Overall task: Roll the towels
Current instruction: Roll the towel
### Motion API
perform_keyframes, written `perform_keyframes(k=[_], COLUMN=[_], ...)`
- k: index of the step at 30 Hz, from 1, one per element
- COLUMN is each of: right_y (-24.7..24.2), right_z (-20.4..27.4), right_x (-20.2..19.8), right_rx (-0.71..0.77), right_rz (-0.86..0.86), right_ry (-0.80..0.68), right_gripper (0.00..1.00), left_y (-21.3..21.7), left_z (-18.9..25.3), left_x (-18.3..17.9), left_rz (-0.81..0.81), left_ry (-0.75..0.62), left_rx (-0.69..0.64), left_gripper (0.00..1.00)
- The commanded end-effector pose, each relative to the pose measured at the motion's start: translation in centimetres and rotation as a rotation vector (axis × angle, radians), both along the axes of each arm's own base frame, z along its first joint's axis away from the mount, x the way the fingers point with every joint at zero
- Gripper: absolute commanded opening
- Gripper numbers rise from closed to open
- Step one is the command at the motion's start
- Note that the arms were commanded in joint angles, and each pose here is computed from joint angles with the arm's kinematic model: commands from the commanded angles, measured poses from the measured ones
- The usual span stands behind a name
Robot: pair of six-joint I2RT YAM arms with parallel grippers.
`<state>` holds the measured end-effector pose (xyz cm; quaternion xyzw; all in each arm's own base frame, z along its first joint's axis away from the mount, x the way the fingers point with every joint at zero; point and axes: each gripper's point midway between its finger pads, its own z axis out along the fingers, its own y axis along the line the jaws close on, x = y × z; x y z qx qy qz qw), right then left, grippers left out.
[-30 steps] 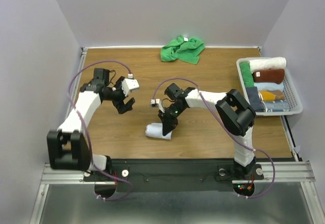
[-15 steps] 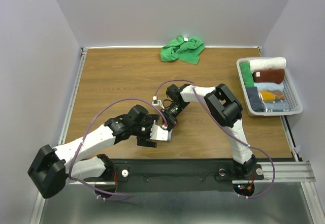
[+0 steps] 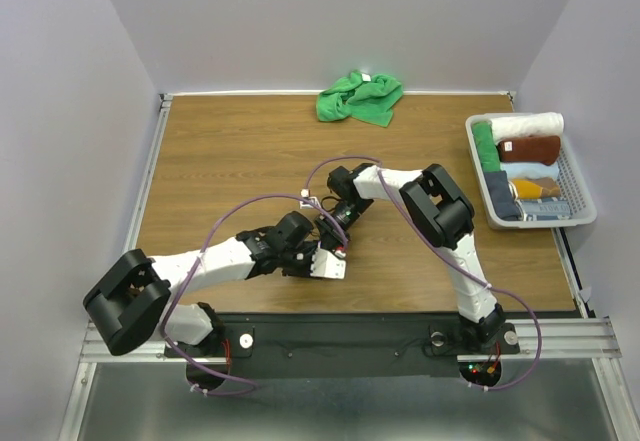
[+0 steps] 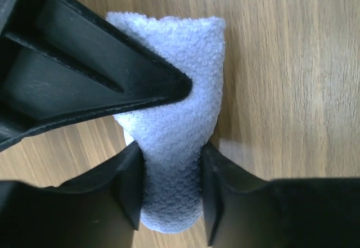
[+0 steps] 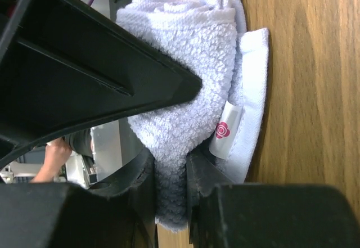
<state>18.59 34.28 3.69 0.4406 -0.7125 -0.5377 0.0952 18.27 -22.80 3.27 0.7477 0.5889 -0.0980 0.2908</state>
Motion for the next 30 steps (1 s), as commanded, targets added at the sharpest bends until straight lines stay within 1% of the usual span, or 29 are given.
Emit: perform_keyframes(k=[1, 2, 3, 5, 6, 7, 9, 10, 11, 13, 14, 15, 16, 17, 19, 20, 21, 23, 24, 26, 28, 30], right_y=[-0.4, -0.4, -0.5, -0.8, -1.0, -1.3, -2.4, -2.7, -3.7, -4.7, -5.8, -6.4, -7.3, -8.0, -9.8, -10.2, -10.8, -11.3, -11.6, -11.9, -12.4, -12.0], right_z=[0.0, 0.4, 0.6, 1.5, 2.3, 2.9, 4.9, 6.1, 7.8, 9.9, 10.4, 12.2, 11.9, 11.9, 12.1, 12.7, 13.1, 13.7, 13.7, 14.9, 14.3, 14.7], right_x=[1.4, 1.8, 2.2, 3.5, 5.0, 5.9, 8.5, 9.6, 10.9, 12.2, 13.1, 13.1, 13.2, 13.1, 12.8, 13.0, 12.2, 11.4, 10.8, 10.3, 10.3, 9.9], right_rx=[-0.026, -0.034, -0.042, -0.063, -0.059, -0.062, -0.075, -0.071, -0.075, -0.069, -0.091, -0.078, -0.117, -0.138, -0.202, -0.207, -0.214, -0.21, -0.212, -0.201, -0.246, -0.255], right_rz=[0.018, 0.009, 0.001, -0.03, -0.062, -0.085, -0.158, -0.184, -0.229, -0.275, -0.305, -0.32, -0.321, -0.318, -0.318, -0.324, -0.324, -0.324, -0.32, -0.336, -0.336, -0.333], right_ry=[-0.117, -0.135, -0.149, -0.19, -0.22, -0.241, -0.301, -0.34, -0.39, -0.448, -0.487, -0.542, -0.585, -0.621, -0.699, -0.732, -0.751, -0.772, -0.774, -0.819, -0.864, -0.916], right_gripper=[0.3, 0.41, 0.41, 0.62, 0.75, 0.92, 0.94, 0.95, 0.95, 0.96, 0.96, 0.96, 0.96, 0.96, 0.95, 0.95, 0.94, 0.92, 0.91, 0.89, 0.87, 0.85], left_y=[-0.1, 0.0, 0.1, -0.2, 0.2, -0.1, 0.1, 0.0, 0.3, 0.9, 0.9, 1.2, 0.5, 1.0, 0.5, 0.5, 0.9, 0.1, 0.8, 0.3, 0.6, 0.7], left_z=[0.0, -0.2, -0.2, 0.0, -0.3, 0.0, 0.0, 0.5, 0.1, 0.0, -0.1, -0.1, 0.6, 0.0, 0.6, 0.7, 0.1, 0.8, 0.0, 0.1, -0.8, -1.2], left_x=[-0.4, -0.7, -0.9, -1.4, -2.0, -2.1, -2.5, -2.2, -2.5, -2.1, -2.4, -2.0, -1.7, -2.0, -0.8, -0.6, -1.0, 0.1, 0.1, 1.5, 2.2, 3.3], left_rz=[0.022, 0.026, 0.022, 0.012, 0.011, 0.013, 0.021, 0.031, 0.04, 0.067, 0.063, 0.085, 0.077, 0.088, 0.101, 0.103, 0.103, 0.098, 0.125, 0.154, 0.194, 0.226], left_ry=[0.038, 0.063, 0.075, 0.114, 0.146, 0.163, 0.215, 0.238, 0.276, 0.325, 0.383, 0.414, 0.442, 0.501, 0.537, 0.558, 0.616, 0.654, 0.715, 0.732, 0.805, 0.864], left_rx=[0.002, 0.016, 0.02, 0.015, 0.036, 0.025, 0.03, 0.01, 0.028, 0.032, 0.042, 0.039, 0.012, 0.038, 0.01, 0.01, 0.04, 0.014, 0.04, 0.031, 0.024, 0.021], left_gripper=[0.37, 0.34, 0.33, 0.31, 0.29, 0.28, 0.27, 0.27, 0.27, 0.27, 0.27, 0.27, 0.27, 0.27, 0.27, 0.27, 0.27, 0.28, 0.28, 0.28, 0.28, 0.29])
